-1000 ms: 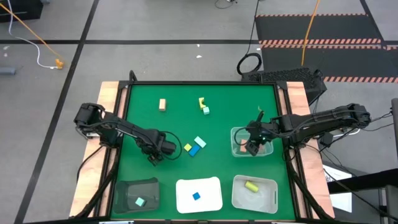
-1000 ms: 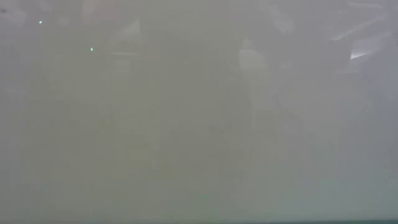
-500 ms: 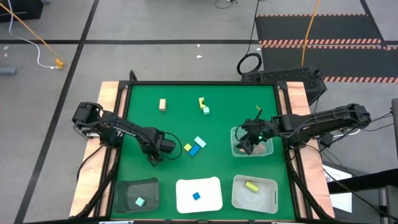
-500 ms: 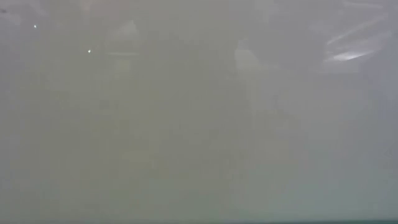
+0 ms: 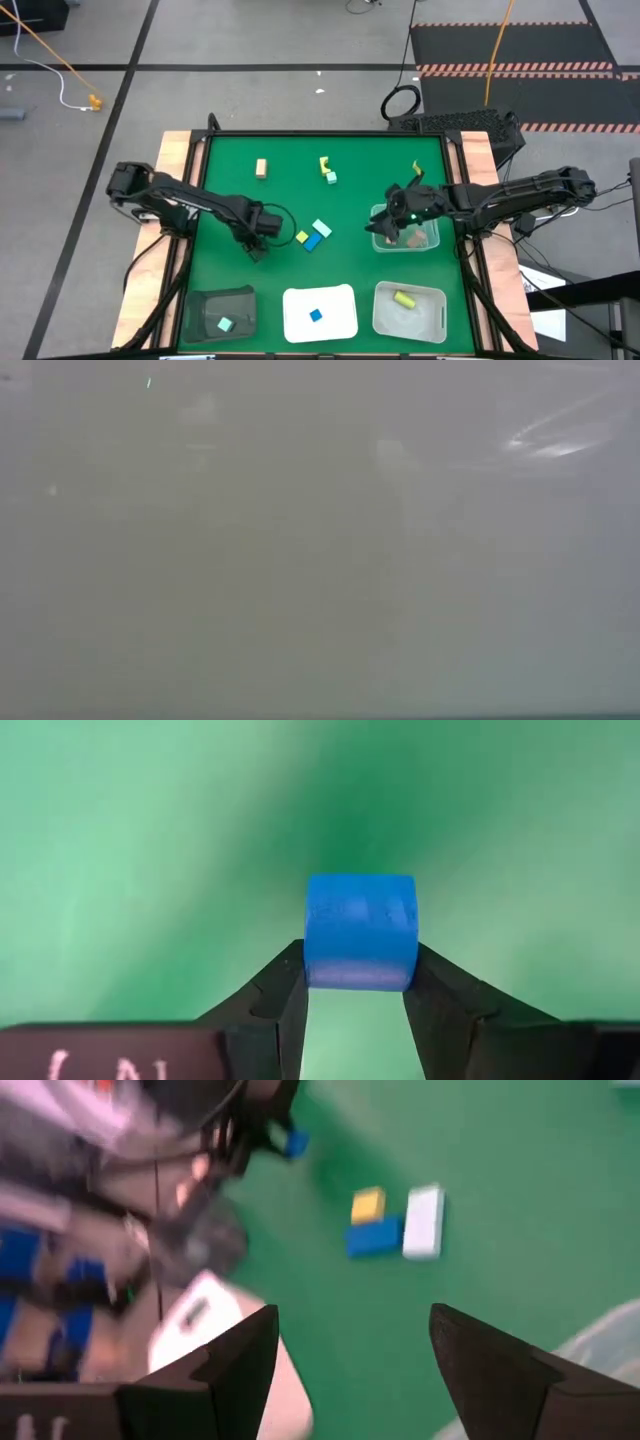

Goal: Sort & place blocks by color
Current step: Put the left blue small block into the white bin

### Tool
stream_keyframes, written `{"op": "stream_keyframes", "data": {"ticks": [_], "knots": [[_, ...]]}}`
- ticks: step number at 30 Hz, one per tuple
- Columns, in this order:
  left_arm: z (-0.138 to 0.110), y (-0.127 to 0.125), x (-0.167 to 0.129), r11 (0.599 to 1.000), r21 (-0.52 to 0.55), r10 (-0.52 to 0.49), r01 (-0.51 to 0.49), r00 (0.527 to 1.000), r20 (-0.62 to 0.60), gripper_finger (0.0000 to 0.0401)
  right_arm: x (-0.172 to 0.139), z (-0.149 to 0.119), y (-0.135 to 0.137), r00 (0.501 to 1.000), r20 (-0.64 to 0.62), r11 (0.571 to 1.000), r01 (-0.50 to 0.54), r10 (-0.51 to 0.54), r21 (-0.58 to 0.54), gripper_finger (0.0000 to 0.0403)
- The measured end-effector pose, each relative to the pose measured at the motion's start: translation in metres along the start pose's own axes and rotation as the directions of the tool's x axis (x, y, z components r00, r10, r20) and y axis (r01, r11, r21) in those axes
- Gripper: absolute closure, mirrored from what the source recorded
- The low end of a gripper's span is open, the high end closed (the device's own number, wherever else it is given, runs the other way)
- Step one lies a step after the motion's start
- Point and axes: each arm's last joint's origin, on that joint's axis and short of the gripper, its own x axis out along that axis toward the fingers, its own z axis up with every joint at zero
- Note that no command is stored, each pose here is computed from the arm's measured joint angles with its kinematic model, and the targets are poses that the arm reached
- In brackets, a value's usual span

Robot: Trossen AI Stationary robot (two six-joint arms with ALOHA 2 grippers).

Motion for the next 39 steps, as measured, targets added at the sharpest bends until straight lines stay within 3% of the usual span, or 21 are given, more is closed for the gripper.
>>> {"op": "stream_keyframes", "data": {"ticks": [3,8,15,18,20,23,26,39], "knots": [[0.002,-0.004,-0.019,0.999,-0.025,-0.041,0.044,0.993,0.108,0.0269,0.000,0.006,0.002,0.996,0.084,0.996,-0.007,-0.001,0.089,0.0151],[0.017,-0.020,-0.051,0.991,0.011,-0.131,0.135,0.930,0.345,0.0269,0.003,0.018,0.006,0.980,0.191,0.980,-0.089,0.054,0.178,0.0151],[0.038,-0.042,-0.091,0.974,0.140,-0.227,0.179,0.732,0.642,0.0269,0.031,0.025,0.005,0.958,0.276,0.951,-0.150,0.073,0.272,0.0151],[0.043,-0.047,-0.104,0.971,0.178,-0.239,0.160,0.655,0.717,0.0269,0.045,0.026,0.005,0.948,0.301,0.932,-0.201,0.107,0.301,0.0151],[0.045,-0.049,-0.108,0.968,0.199,-0.249,0.151,0.627,0.738,0.0269,0.053,0.028,0.007,0.933,0.323,0.914,-0.262,0.158,0.309,0.0151],[0.046,-0.051,-0.111,0.963,0.222,-0.269,0.152,0.599,0.755,0.0269,0.065,0.030,0.007,0.912,0.355,0.886,-0.328,0.207,0.327,0.0151],[0.046,-0.051,-0.111,0.963,0.228,-0.268,0.143,0.600,0.754,0.0269,0.076,0.030,0.005,0.903,0.368,0.858,-0.358,0.220,0.367,0.0151],[0.051,-0.047,-0.113,0.970,0.235,-0.230,0.066,0.576,0.785,0.0269,0.114,0.050,0.017,0.912,0.338,0.850,-0.358,0.231,0.387,0.0151]]}}
